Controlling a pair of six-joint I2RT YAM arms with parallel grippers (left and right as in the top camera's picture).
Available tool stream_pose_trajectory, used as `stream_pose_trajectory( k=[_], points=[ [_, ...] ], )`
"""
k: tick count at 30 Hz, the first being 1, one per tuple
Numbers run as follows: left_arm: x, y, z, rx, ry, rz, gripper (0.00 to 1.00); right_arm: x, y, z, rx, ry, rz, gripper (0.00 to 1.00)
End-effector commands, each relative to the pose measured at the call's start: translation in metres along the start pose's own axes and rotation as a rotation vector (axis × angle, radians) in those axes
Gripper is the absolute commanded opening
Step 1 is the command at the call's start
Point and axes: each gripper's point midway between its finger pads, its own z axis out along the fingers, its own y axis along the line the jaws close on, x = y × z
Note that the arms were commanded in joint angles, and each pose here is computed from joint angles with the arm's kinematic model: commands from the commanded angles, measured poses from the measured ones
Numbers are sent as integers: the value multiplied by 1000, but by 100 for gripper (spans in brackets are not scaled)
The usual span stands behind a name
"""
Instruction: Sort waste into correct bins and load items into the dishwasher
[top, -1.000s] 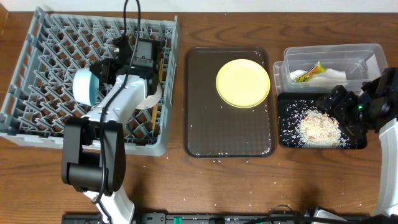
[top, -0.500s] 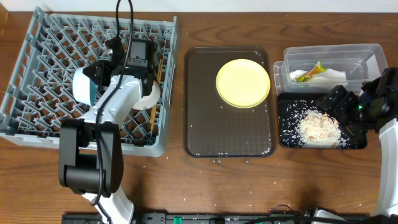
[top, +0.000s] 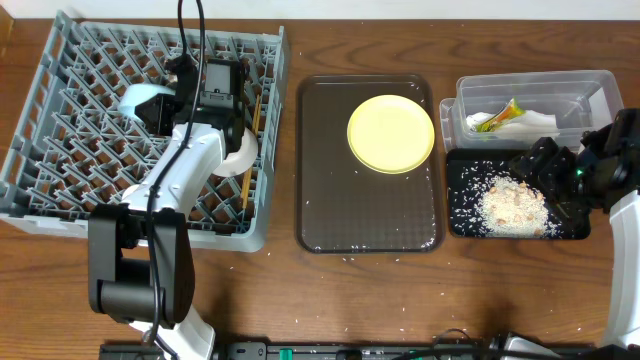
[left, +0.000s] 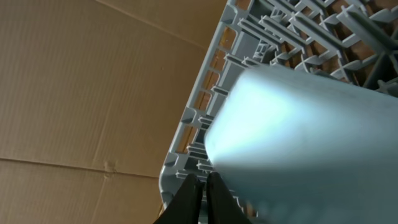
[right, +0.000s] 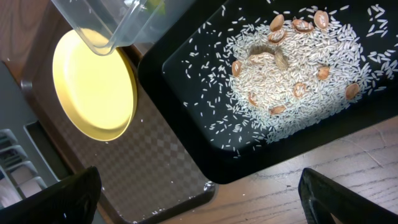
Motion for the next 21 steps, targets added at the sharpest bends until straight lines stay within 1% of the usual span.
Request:
stream_pose_trajectory(
  k=[1, 8, 9, 11, 12, 14, 16, 18, 19, 20, 21],
  points=[
    [-1, 4, -1, -2, -3, -25, 8, -3, 3, -7, -13, -24, 4, 99],
    [2, 3, -2, 0, 5, -5, 8, -3, 3, -7, -13, -24, 4, 99],
    [2, 3, -3, 1, 3, -6, 12, -3, 3, -7, -13, -24, 4, 99],
    [0, 4, -7, 6, -7, -50, 23, -3, 3, -7, -13, -24, 4, 99],
    [-1, 5, -9, 15, -12, -76, 24, -3, 3, -7, -13, -24, 4, 99],
    [-3, 1, -13, 86, -19, -92, 25, -3, 3, -7, -13, -24, 4, 99],
    [-3, -3, -17, 194, -16, -166, 23, -3, 3, -7, -13, -24, 4, 99],
    [-3, -8, -18, 318, -3, -232, 19, -3, 3, -7, -13, -24, 4, 99],
    [-4, -12, -18, 398, 2, -256, 11, -3, 3, -7, -13, -24, 4, 99],
    [-5, -15, -18, 460, 6, -276, 8, -3, 3, -7, -13, -24, 4, 99],
    [-6, -18, -16, 525, 11, -298, 8, -3, 3, -7, -13, -24, 4, 99]
  ],
)
